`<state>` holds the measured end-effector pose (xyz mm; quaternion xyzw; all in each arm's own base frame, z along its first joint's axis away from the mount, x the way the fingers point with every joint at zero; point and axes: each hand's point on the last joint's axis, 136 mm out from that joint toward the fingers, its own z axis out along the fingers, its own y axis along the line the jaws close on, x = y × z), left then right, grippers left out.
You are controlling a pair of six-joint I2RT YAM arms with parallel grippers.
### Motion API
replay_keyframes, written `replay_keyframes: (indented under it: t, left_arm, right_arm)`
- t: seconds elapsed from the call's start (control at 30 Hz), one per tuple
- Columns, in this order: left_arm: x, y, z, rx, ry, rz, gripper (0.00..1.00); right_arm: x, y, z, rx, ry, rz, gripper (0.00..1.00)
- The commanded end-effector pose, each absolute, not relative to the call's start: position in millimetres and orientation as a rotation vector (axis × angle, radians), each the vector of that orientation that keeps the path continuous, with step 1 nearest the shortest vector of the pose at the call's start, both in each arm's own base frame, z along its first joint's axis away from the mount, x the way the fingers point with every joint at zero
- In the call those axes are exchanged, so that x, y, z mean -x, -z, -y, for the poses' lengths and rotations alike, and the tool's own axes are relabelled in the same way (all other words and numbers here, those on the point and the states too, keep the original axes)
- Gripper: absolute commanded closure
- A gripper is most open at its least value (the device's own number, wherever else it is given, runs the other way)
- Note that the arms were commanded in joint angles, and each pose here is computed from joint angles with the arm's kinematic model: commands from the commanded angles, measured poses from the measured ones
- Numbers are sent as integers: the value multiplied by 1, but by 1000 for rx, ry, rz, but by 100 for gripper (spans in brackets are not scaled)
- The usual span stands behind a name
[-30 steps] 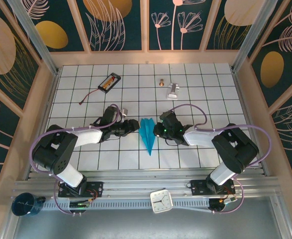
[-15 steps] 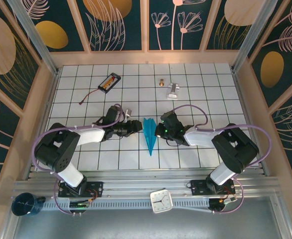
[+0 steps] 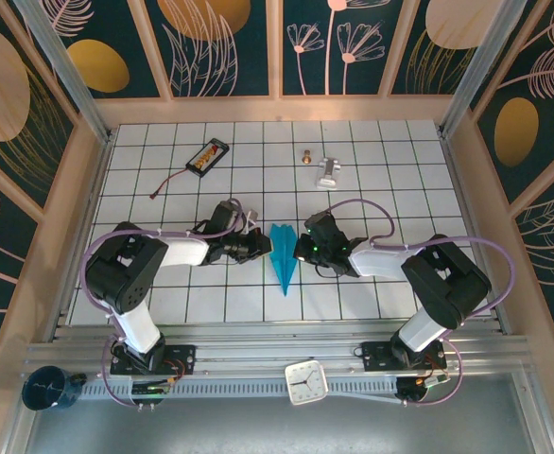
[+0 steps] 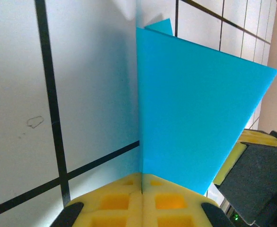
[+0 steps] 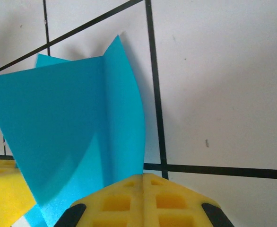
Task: Fold a paper plane with a square sheet of paper (pick it up from the middle)
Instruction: Move a paper plane to the center of the table.
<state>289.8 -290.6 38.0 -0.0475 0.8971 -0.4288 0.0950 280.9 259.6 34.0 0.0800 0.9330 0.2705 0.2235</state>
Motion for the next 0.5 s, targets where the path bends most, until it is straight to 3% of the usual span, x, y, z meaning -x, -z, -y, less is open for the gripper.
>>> replay_keyframes:
  t: [0.0,0.47]
  left_arm:
    - [-298,-57,284,170,1248,-2599,100]
    - [-290,-37,275,276,1230,-2628,99]
  right_arm:
    - [-276,-20,-241,-294,-648,-2606,100]
    - [-278,-18,-245,-352,-674,-2603,100]
